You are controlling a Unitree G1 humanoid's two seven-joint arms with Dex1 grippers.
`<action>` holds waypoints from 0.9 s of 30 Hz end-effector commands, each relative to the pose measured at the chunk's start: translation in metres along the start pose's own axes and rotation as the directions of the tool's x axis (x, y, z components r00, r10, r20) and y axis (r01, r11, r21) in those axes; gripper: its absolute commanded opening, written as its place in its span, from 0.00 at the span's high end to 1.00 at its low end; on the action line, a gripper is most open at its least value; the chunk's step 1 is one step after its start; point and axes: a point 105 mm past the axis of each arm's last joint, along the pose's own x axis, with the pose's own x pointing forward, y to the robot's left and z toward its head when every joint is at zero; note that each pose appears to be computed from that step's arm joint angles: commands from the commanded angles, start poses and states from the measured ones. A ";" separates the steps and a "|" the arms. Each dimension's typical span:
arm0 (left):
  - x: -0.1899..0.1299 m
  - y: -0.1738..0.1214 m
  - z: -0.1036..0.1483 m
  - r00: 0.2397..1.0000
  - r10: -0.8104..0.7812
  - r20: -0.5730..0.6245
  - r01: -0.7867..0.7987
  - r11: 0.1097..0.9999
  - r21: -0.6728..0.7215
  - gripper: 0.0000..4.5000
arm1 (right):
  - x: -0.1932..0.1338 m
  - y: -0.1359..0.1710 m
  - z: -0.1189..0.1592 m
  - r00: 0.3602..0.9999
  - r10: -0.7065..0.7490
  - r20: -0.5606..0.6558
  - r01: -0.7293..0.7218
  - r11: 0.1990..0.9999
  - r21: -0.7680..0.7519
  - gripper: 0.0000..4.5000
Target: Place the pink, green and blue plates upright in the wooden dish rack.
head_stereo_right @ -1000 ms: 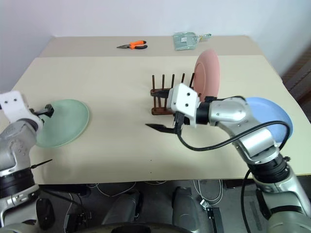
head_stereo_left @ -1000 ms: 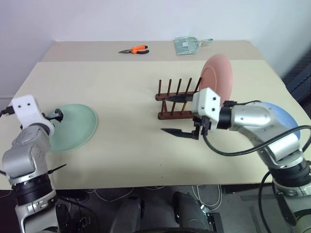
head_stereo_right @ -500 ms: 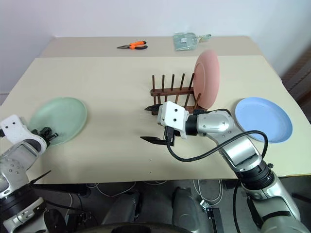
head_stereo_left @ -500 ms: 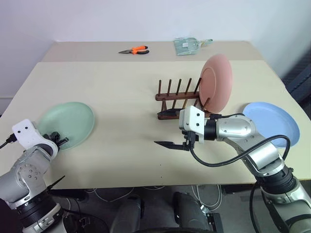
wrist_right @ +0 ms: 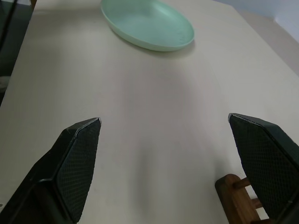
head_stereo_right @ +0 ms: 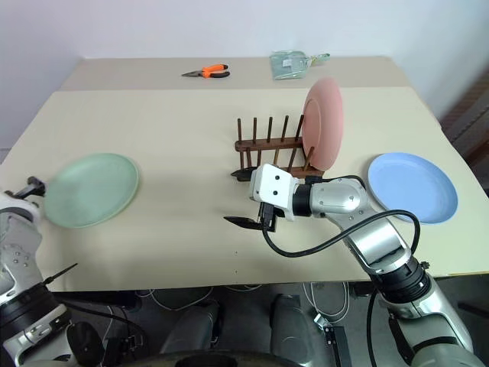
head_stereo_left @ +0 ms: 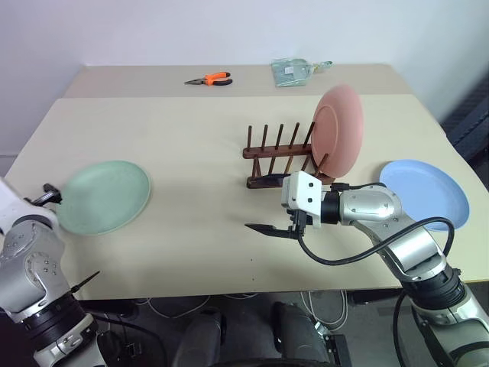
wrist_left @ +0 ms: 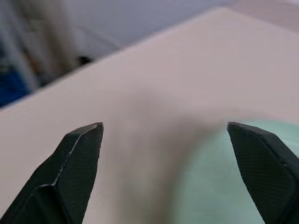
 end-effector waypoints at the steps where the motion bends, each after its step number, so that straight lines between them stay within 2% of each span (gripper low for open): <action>1: -0.002 -0.006 -0.018 0.993 -0.044 -0.108 0.041 0.999 -0.033 0.00 | -0.001 -0.004 0.010 0.999 -0.011 0.040 0.013 0.999 -0.041 0.00; 4: -0.006 -0.018 -0.036 0.973 -0.137 -0.188 0.118 0.987 -0.111 0.00 | -0.001 -0.004 0.012 0.999 -0.015 0.048 0.017 0.999 -0.048 0.00; 5: -0.008 -0.021 -0.040 0.966 -0.160 -0.201 0.136 0.983 -0.126 0.11 | -0.001 -0.005 0.012 0.999 -0.018 0.050 0.021 0.999 -0.050 0.00; 6: -0.009 -0.023 -0.043 0.964 -0.169 -0.207 0.142 0.980 -0.139 0.17 | -0.001 -0.005 0.012 0.998 -0.021 0.051 0.024 0.998 -0.051 0.00; 7: -0.011 -0.026 -0.045 0.958 -0.188 -0.215 0.156 0.975 -0.161 0.27 | -0.001 -0.006 0.012 0.998 -0.025 0.051 0.028 0.998 -0.054 0.00; 10: -0.011 -0.031 -0.041 0.960 -0.203 -0.194 0.166 0.967 -0.192 0.60 | -0.002 -0.007 0.012 0.998 -0.036 0.049 0.039 0.997 -0.063 0.00; 12: -0.012 -0.040 -0.030 0.961 -0.238 -0.141 0.207 0.956 -0.208 0.82 | -0.003 -0.009 0.013 0.998 -0.047 0.052 0.050 0.996 -0.072 0.00; 13: -0.016 -0.053 -0.019 0.949 -0.302 -0.090 0.279 0.937 -0.210 0.93 | -0.003 -0.011 0.014 0.997 -0.046 0.056 0.049 0.997 -0.061 0.00; 14: -0.021 -0.067 -0.009 0.930 -0.365 -0.041 0.350 0.914 -0.204 0.98 | -0.004 -0.012 0.016 0.997 -0.044 0.061 0.047 0.998 -0.047 0.00; 16: -0.037 -0.100 0.012 0.862 -0.505 0.053 0.506 0.848 -0.157 0.98 | -0.004 -0.017 0.023 0.996 -0.042 0.079 0.045 0.998 -0.038 0.00; 20: -0.094 -0.177 0.049 0.630 -0.757 0.173 0.771 0.637 -0.021 0.98 | 0.003 -0.032 0.046 0.987 -0.109 0.115 0.136 0.955 -0.262 0.00; 24: -0.129 -0.217 0.063 0.489 -0.852 0.188 0.863 0.503 0.036 0.98 | 0.014 -0.040 0.056 0.982 -0.143 0.122 0.182 0.887 -0.424 0.00; 27: -0.150 -0.234 0.067 0.409 -0.893 0.189 0.904 0.424 0.048 0.98 | 0.022 -0.050 0.046 0.979 -0.192 0.071 0.200 0.826 -0.527 0.00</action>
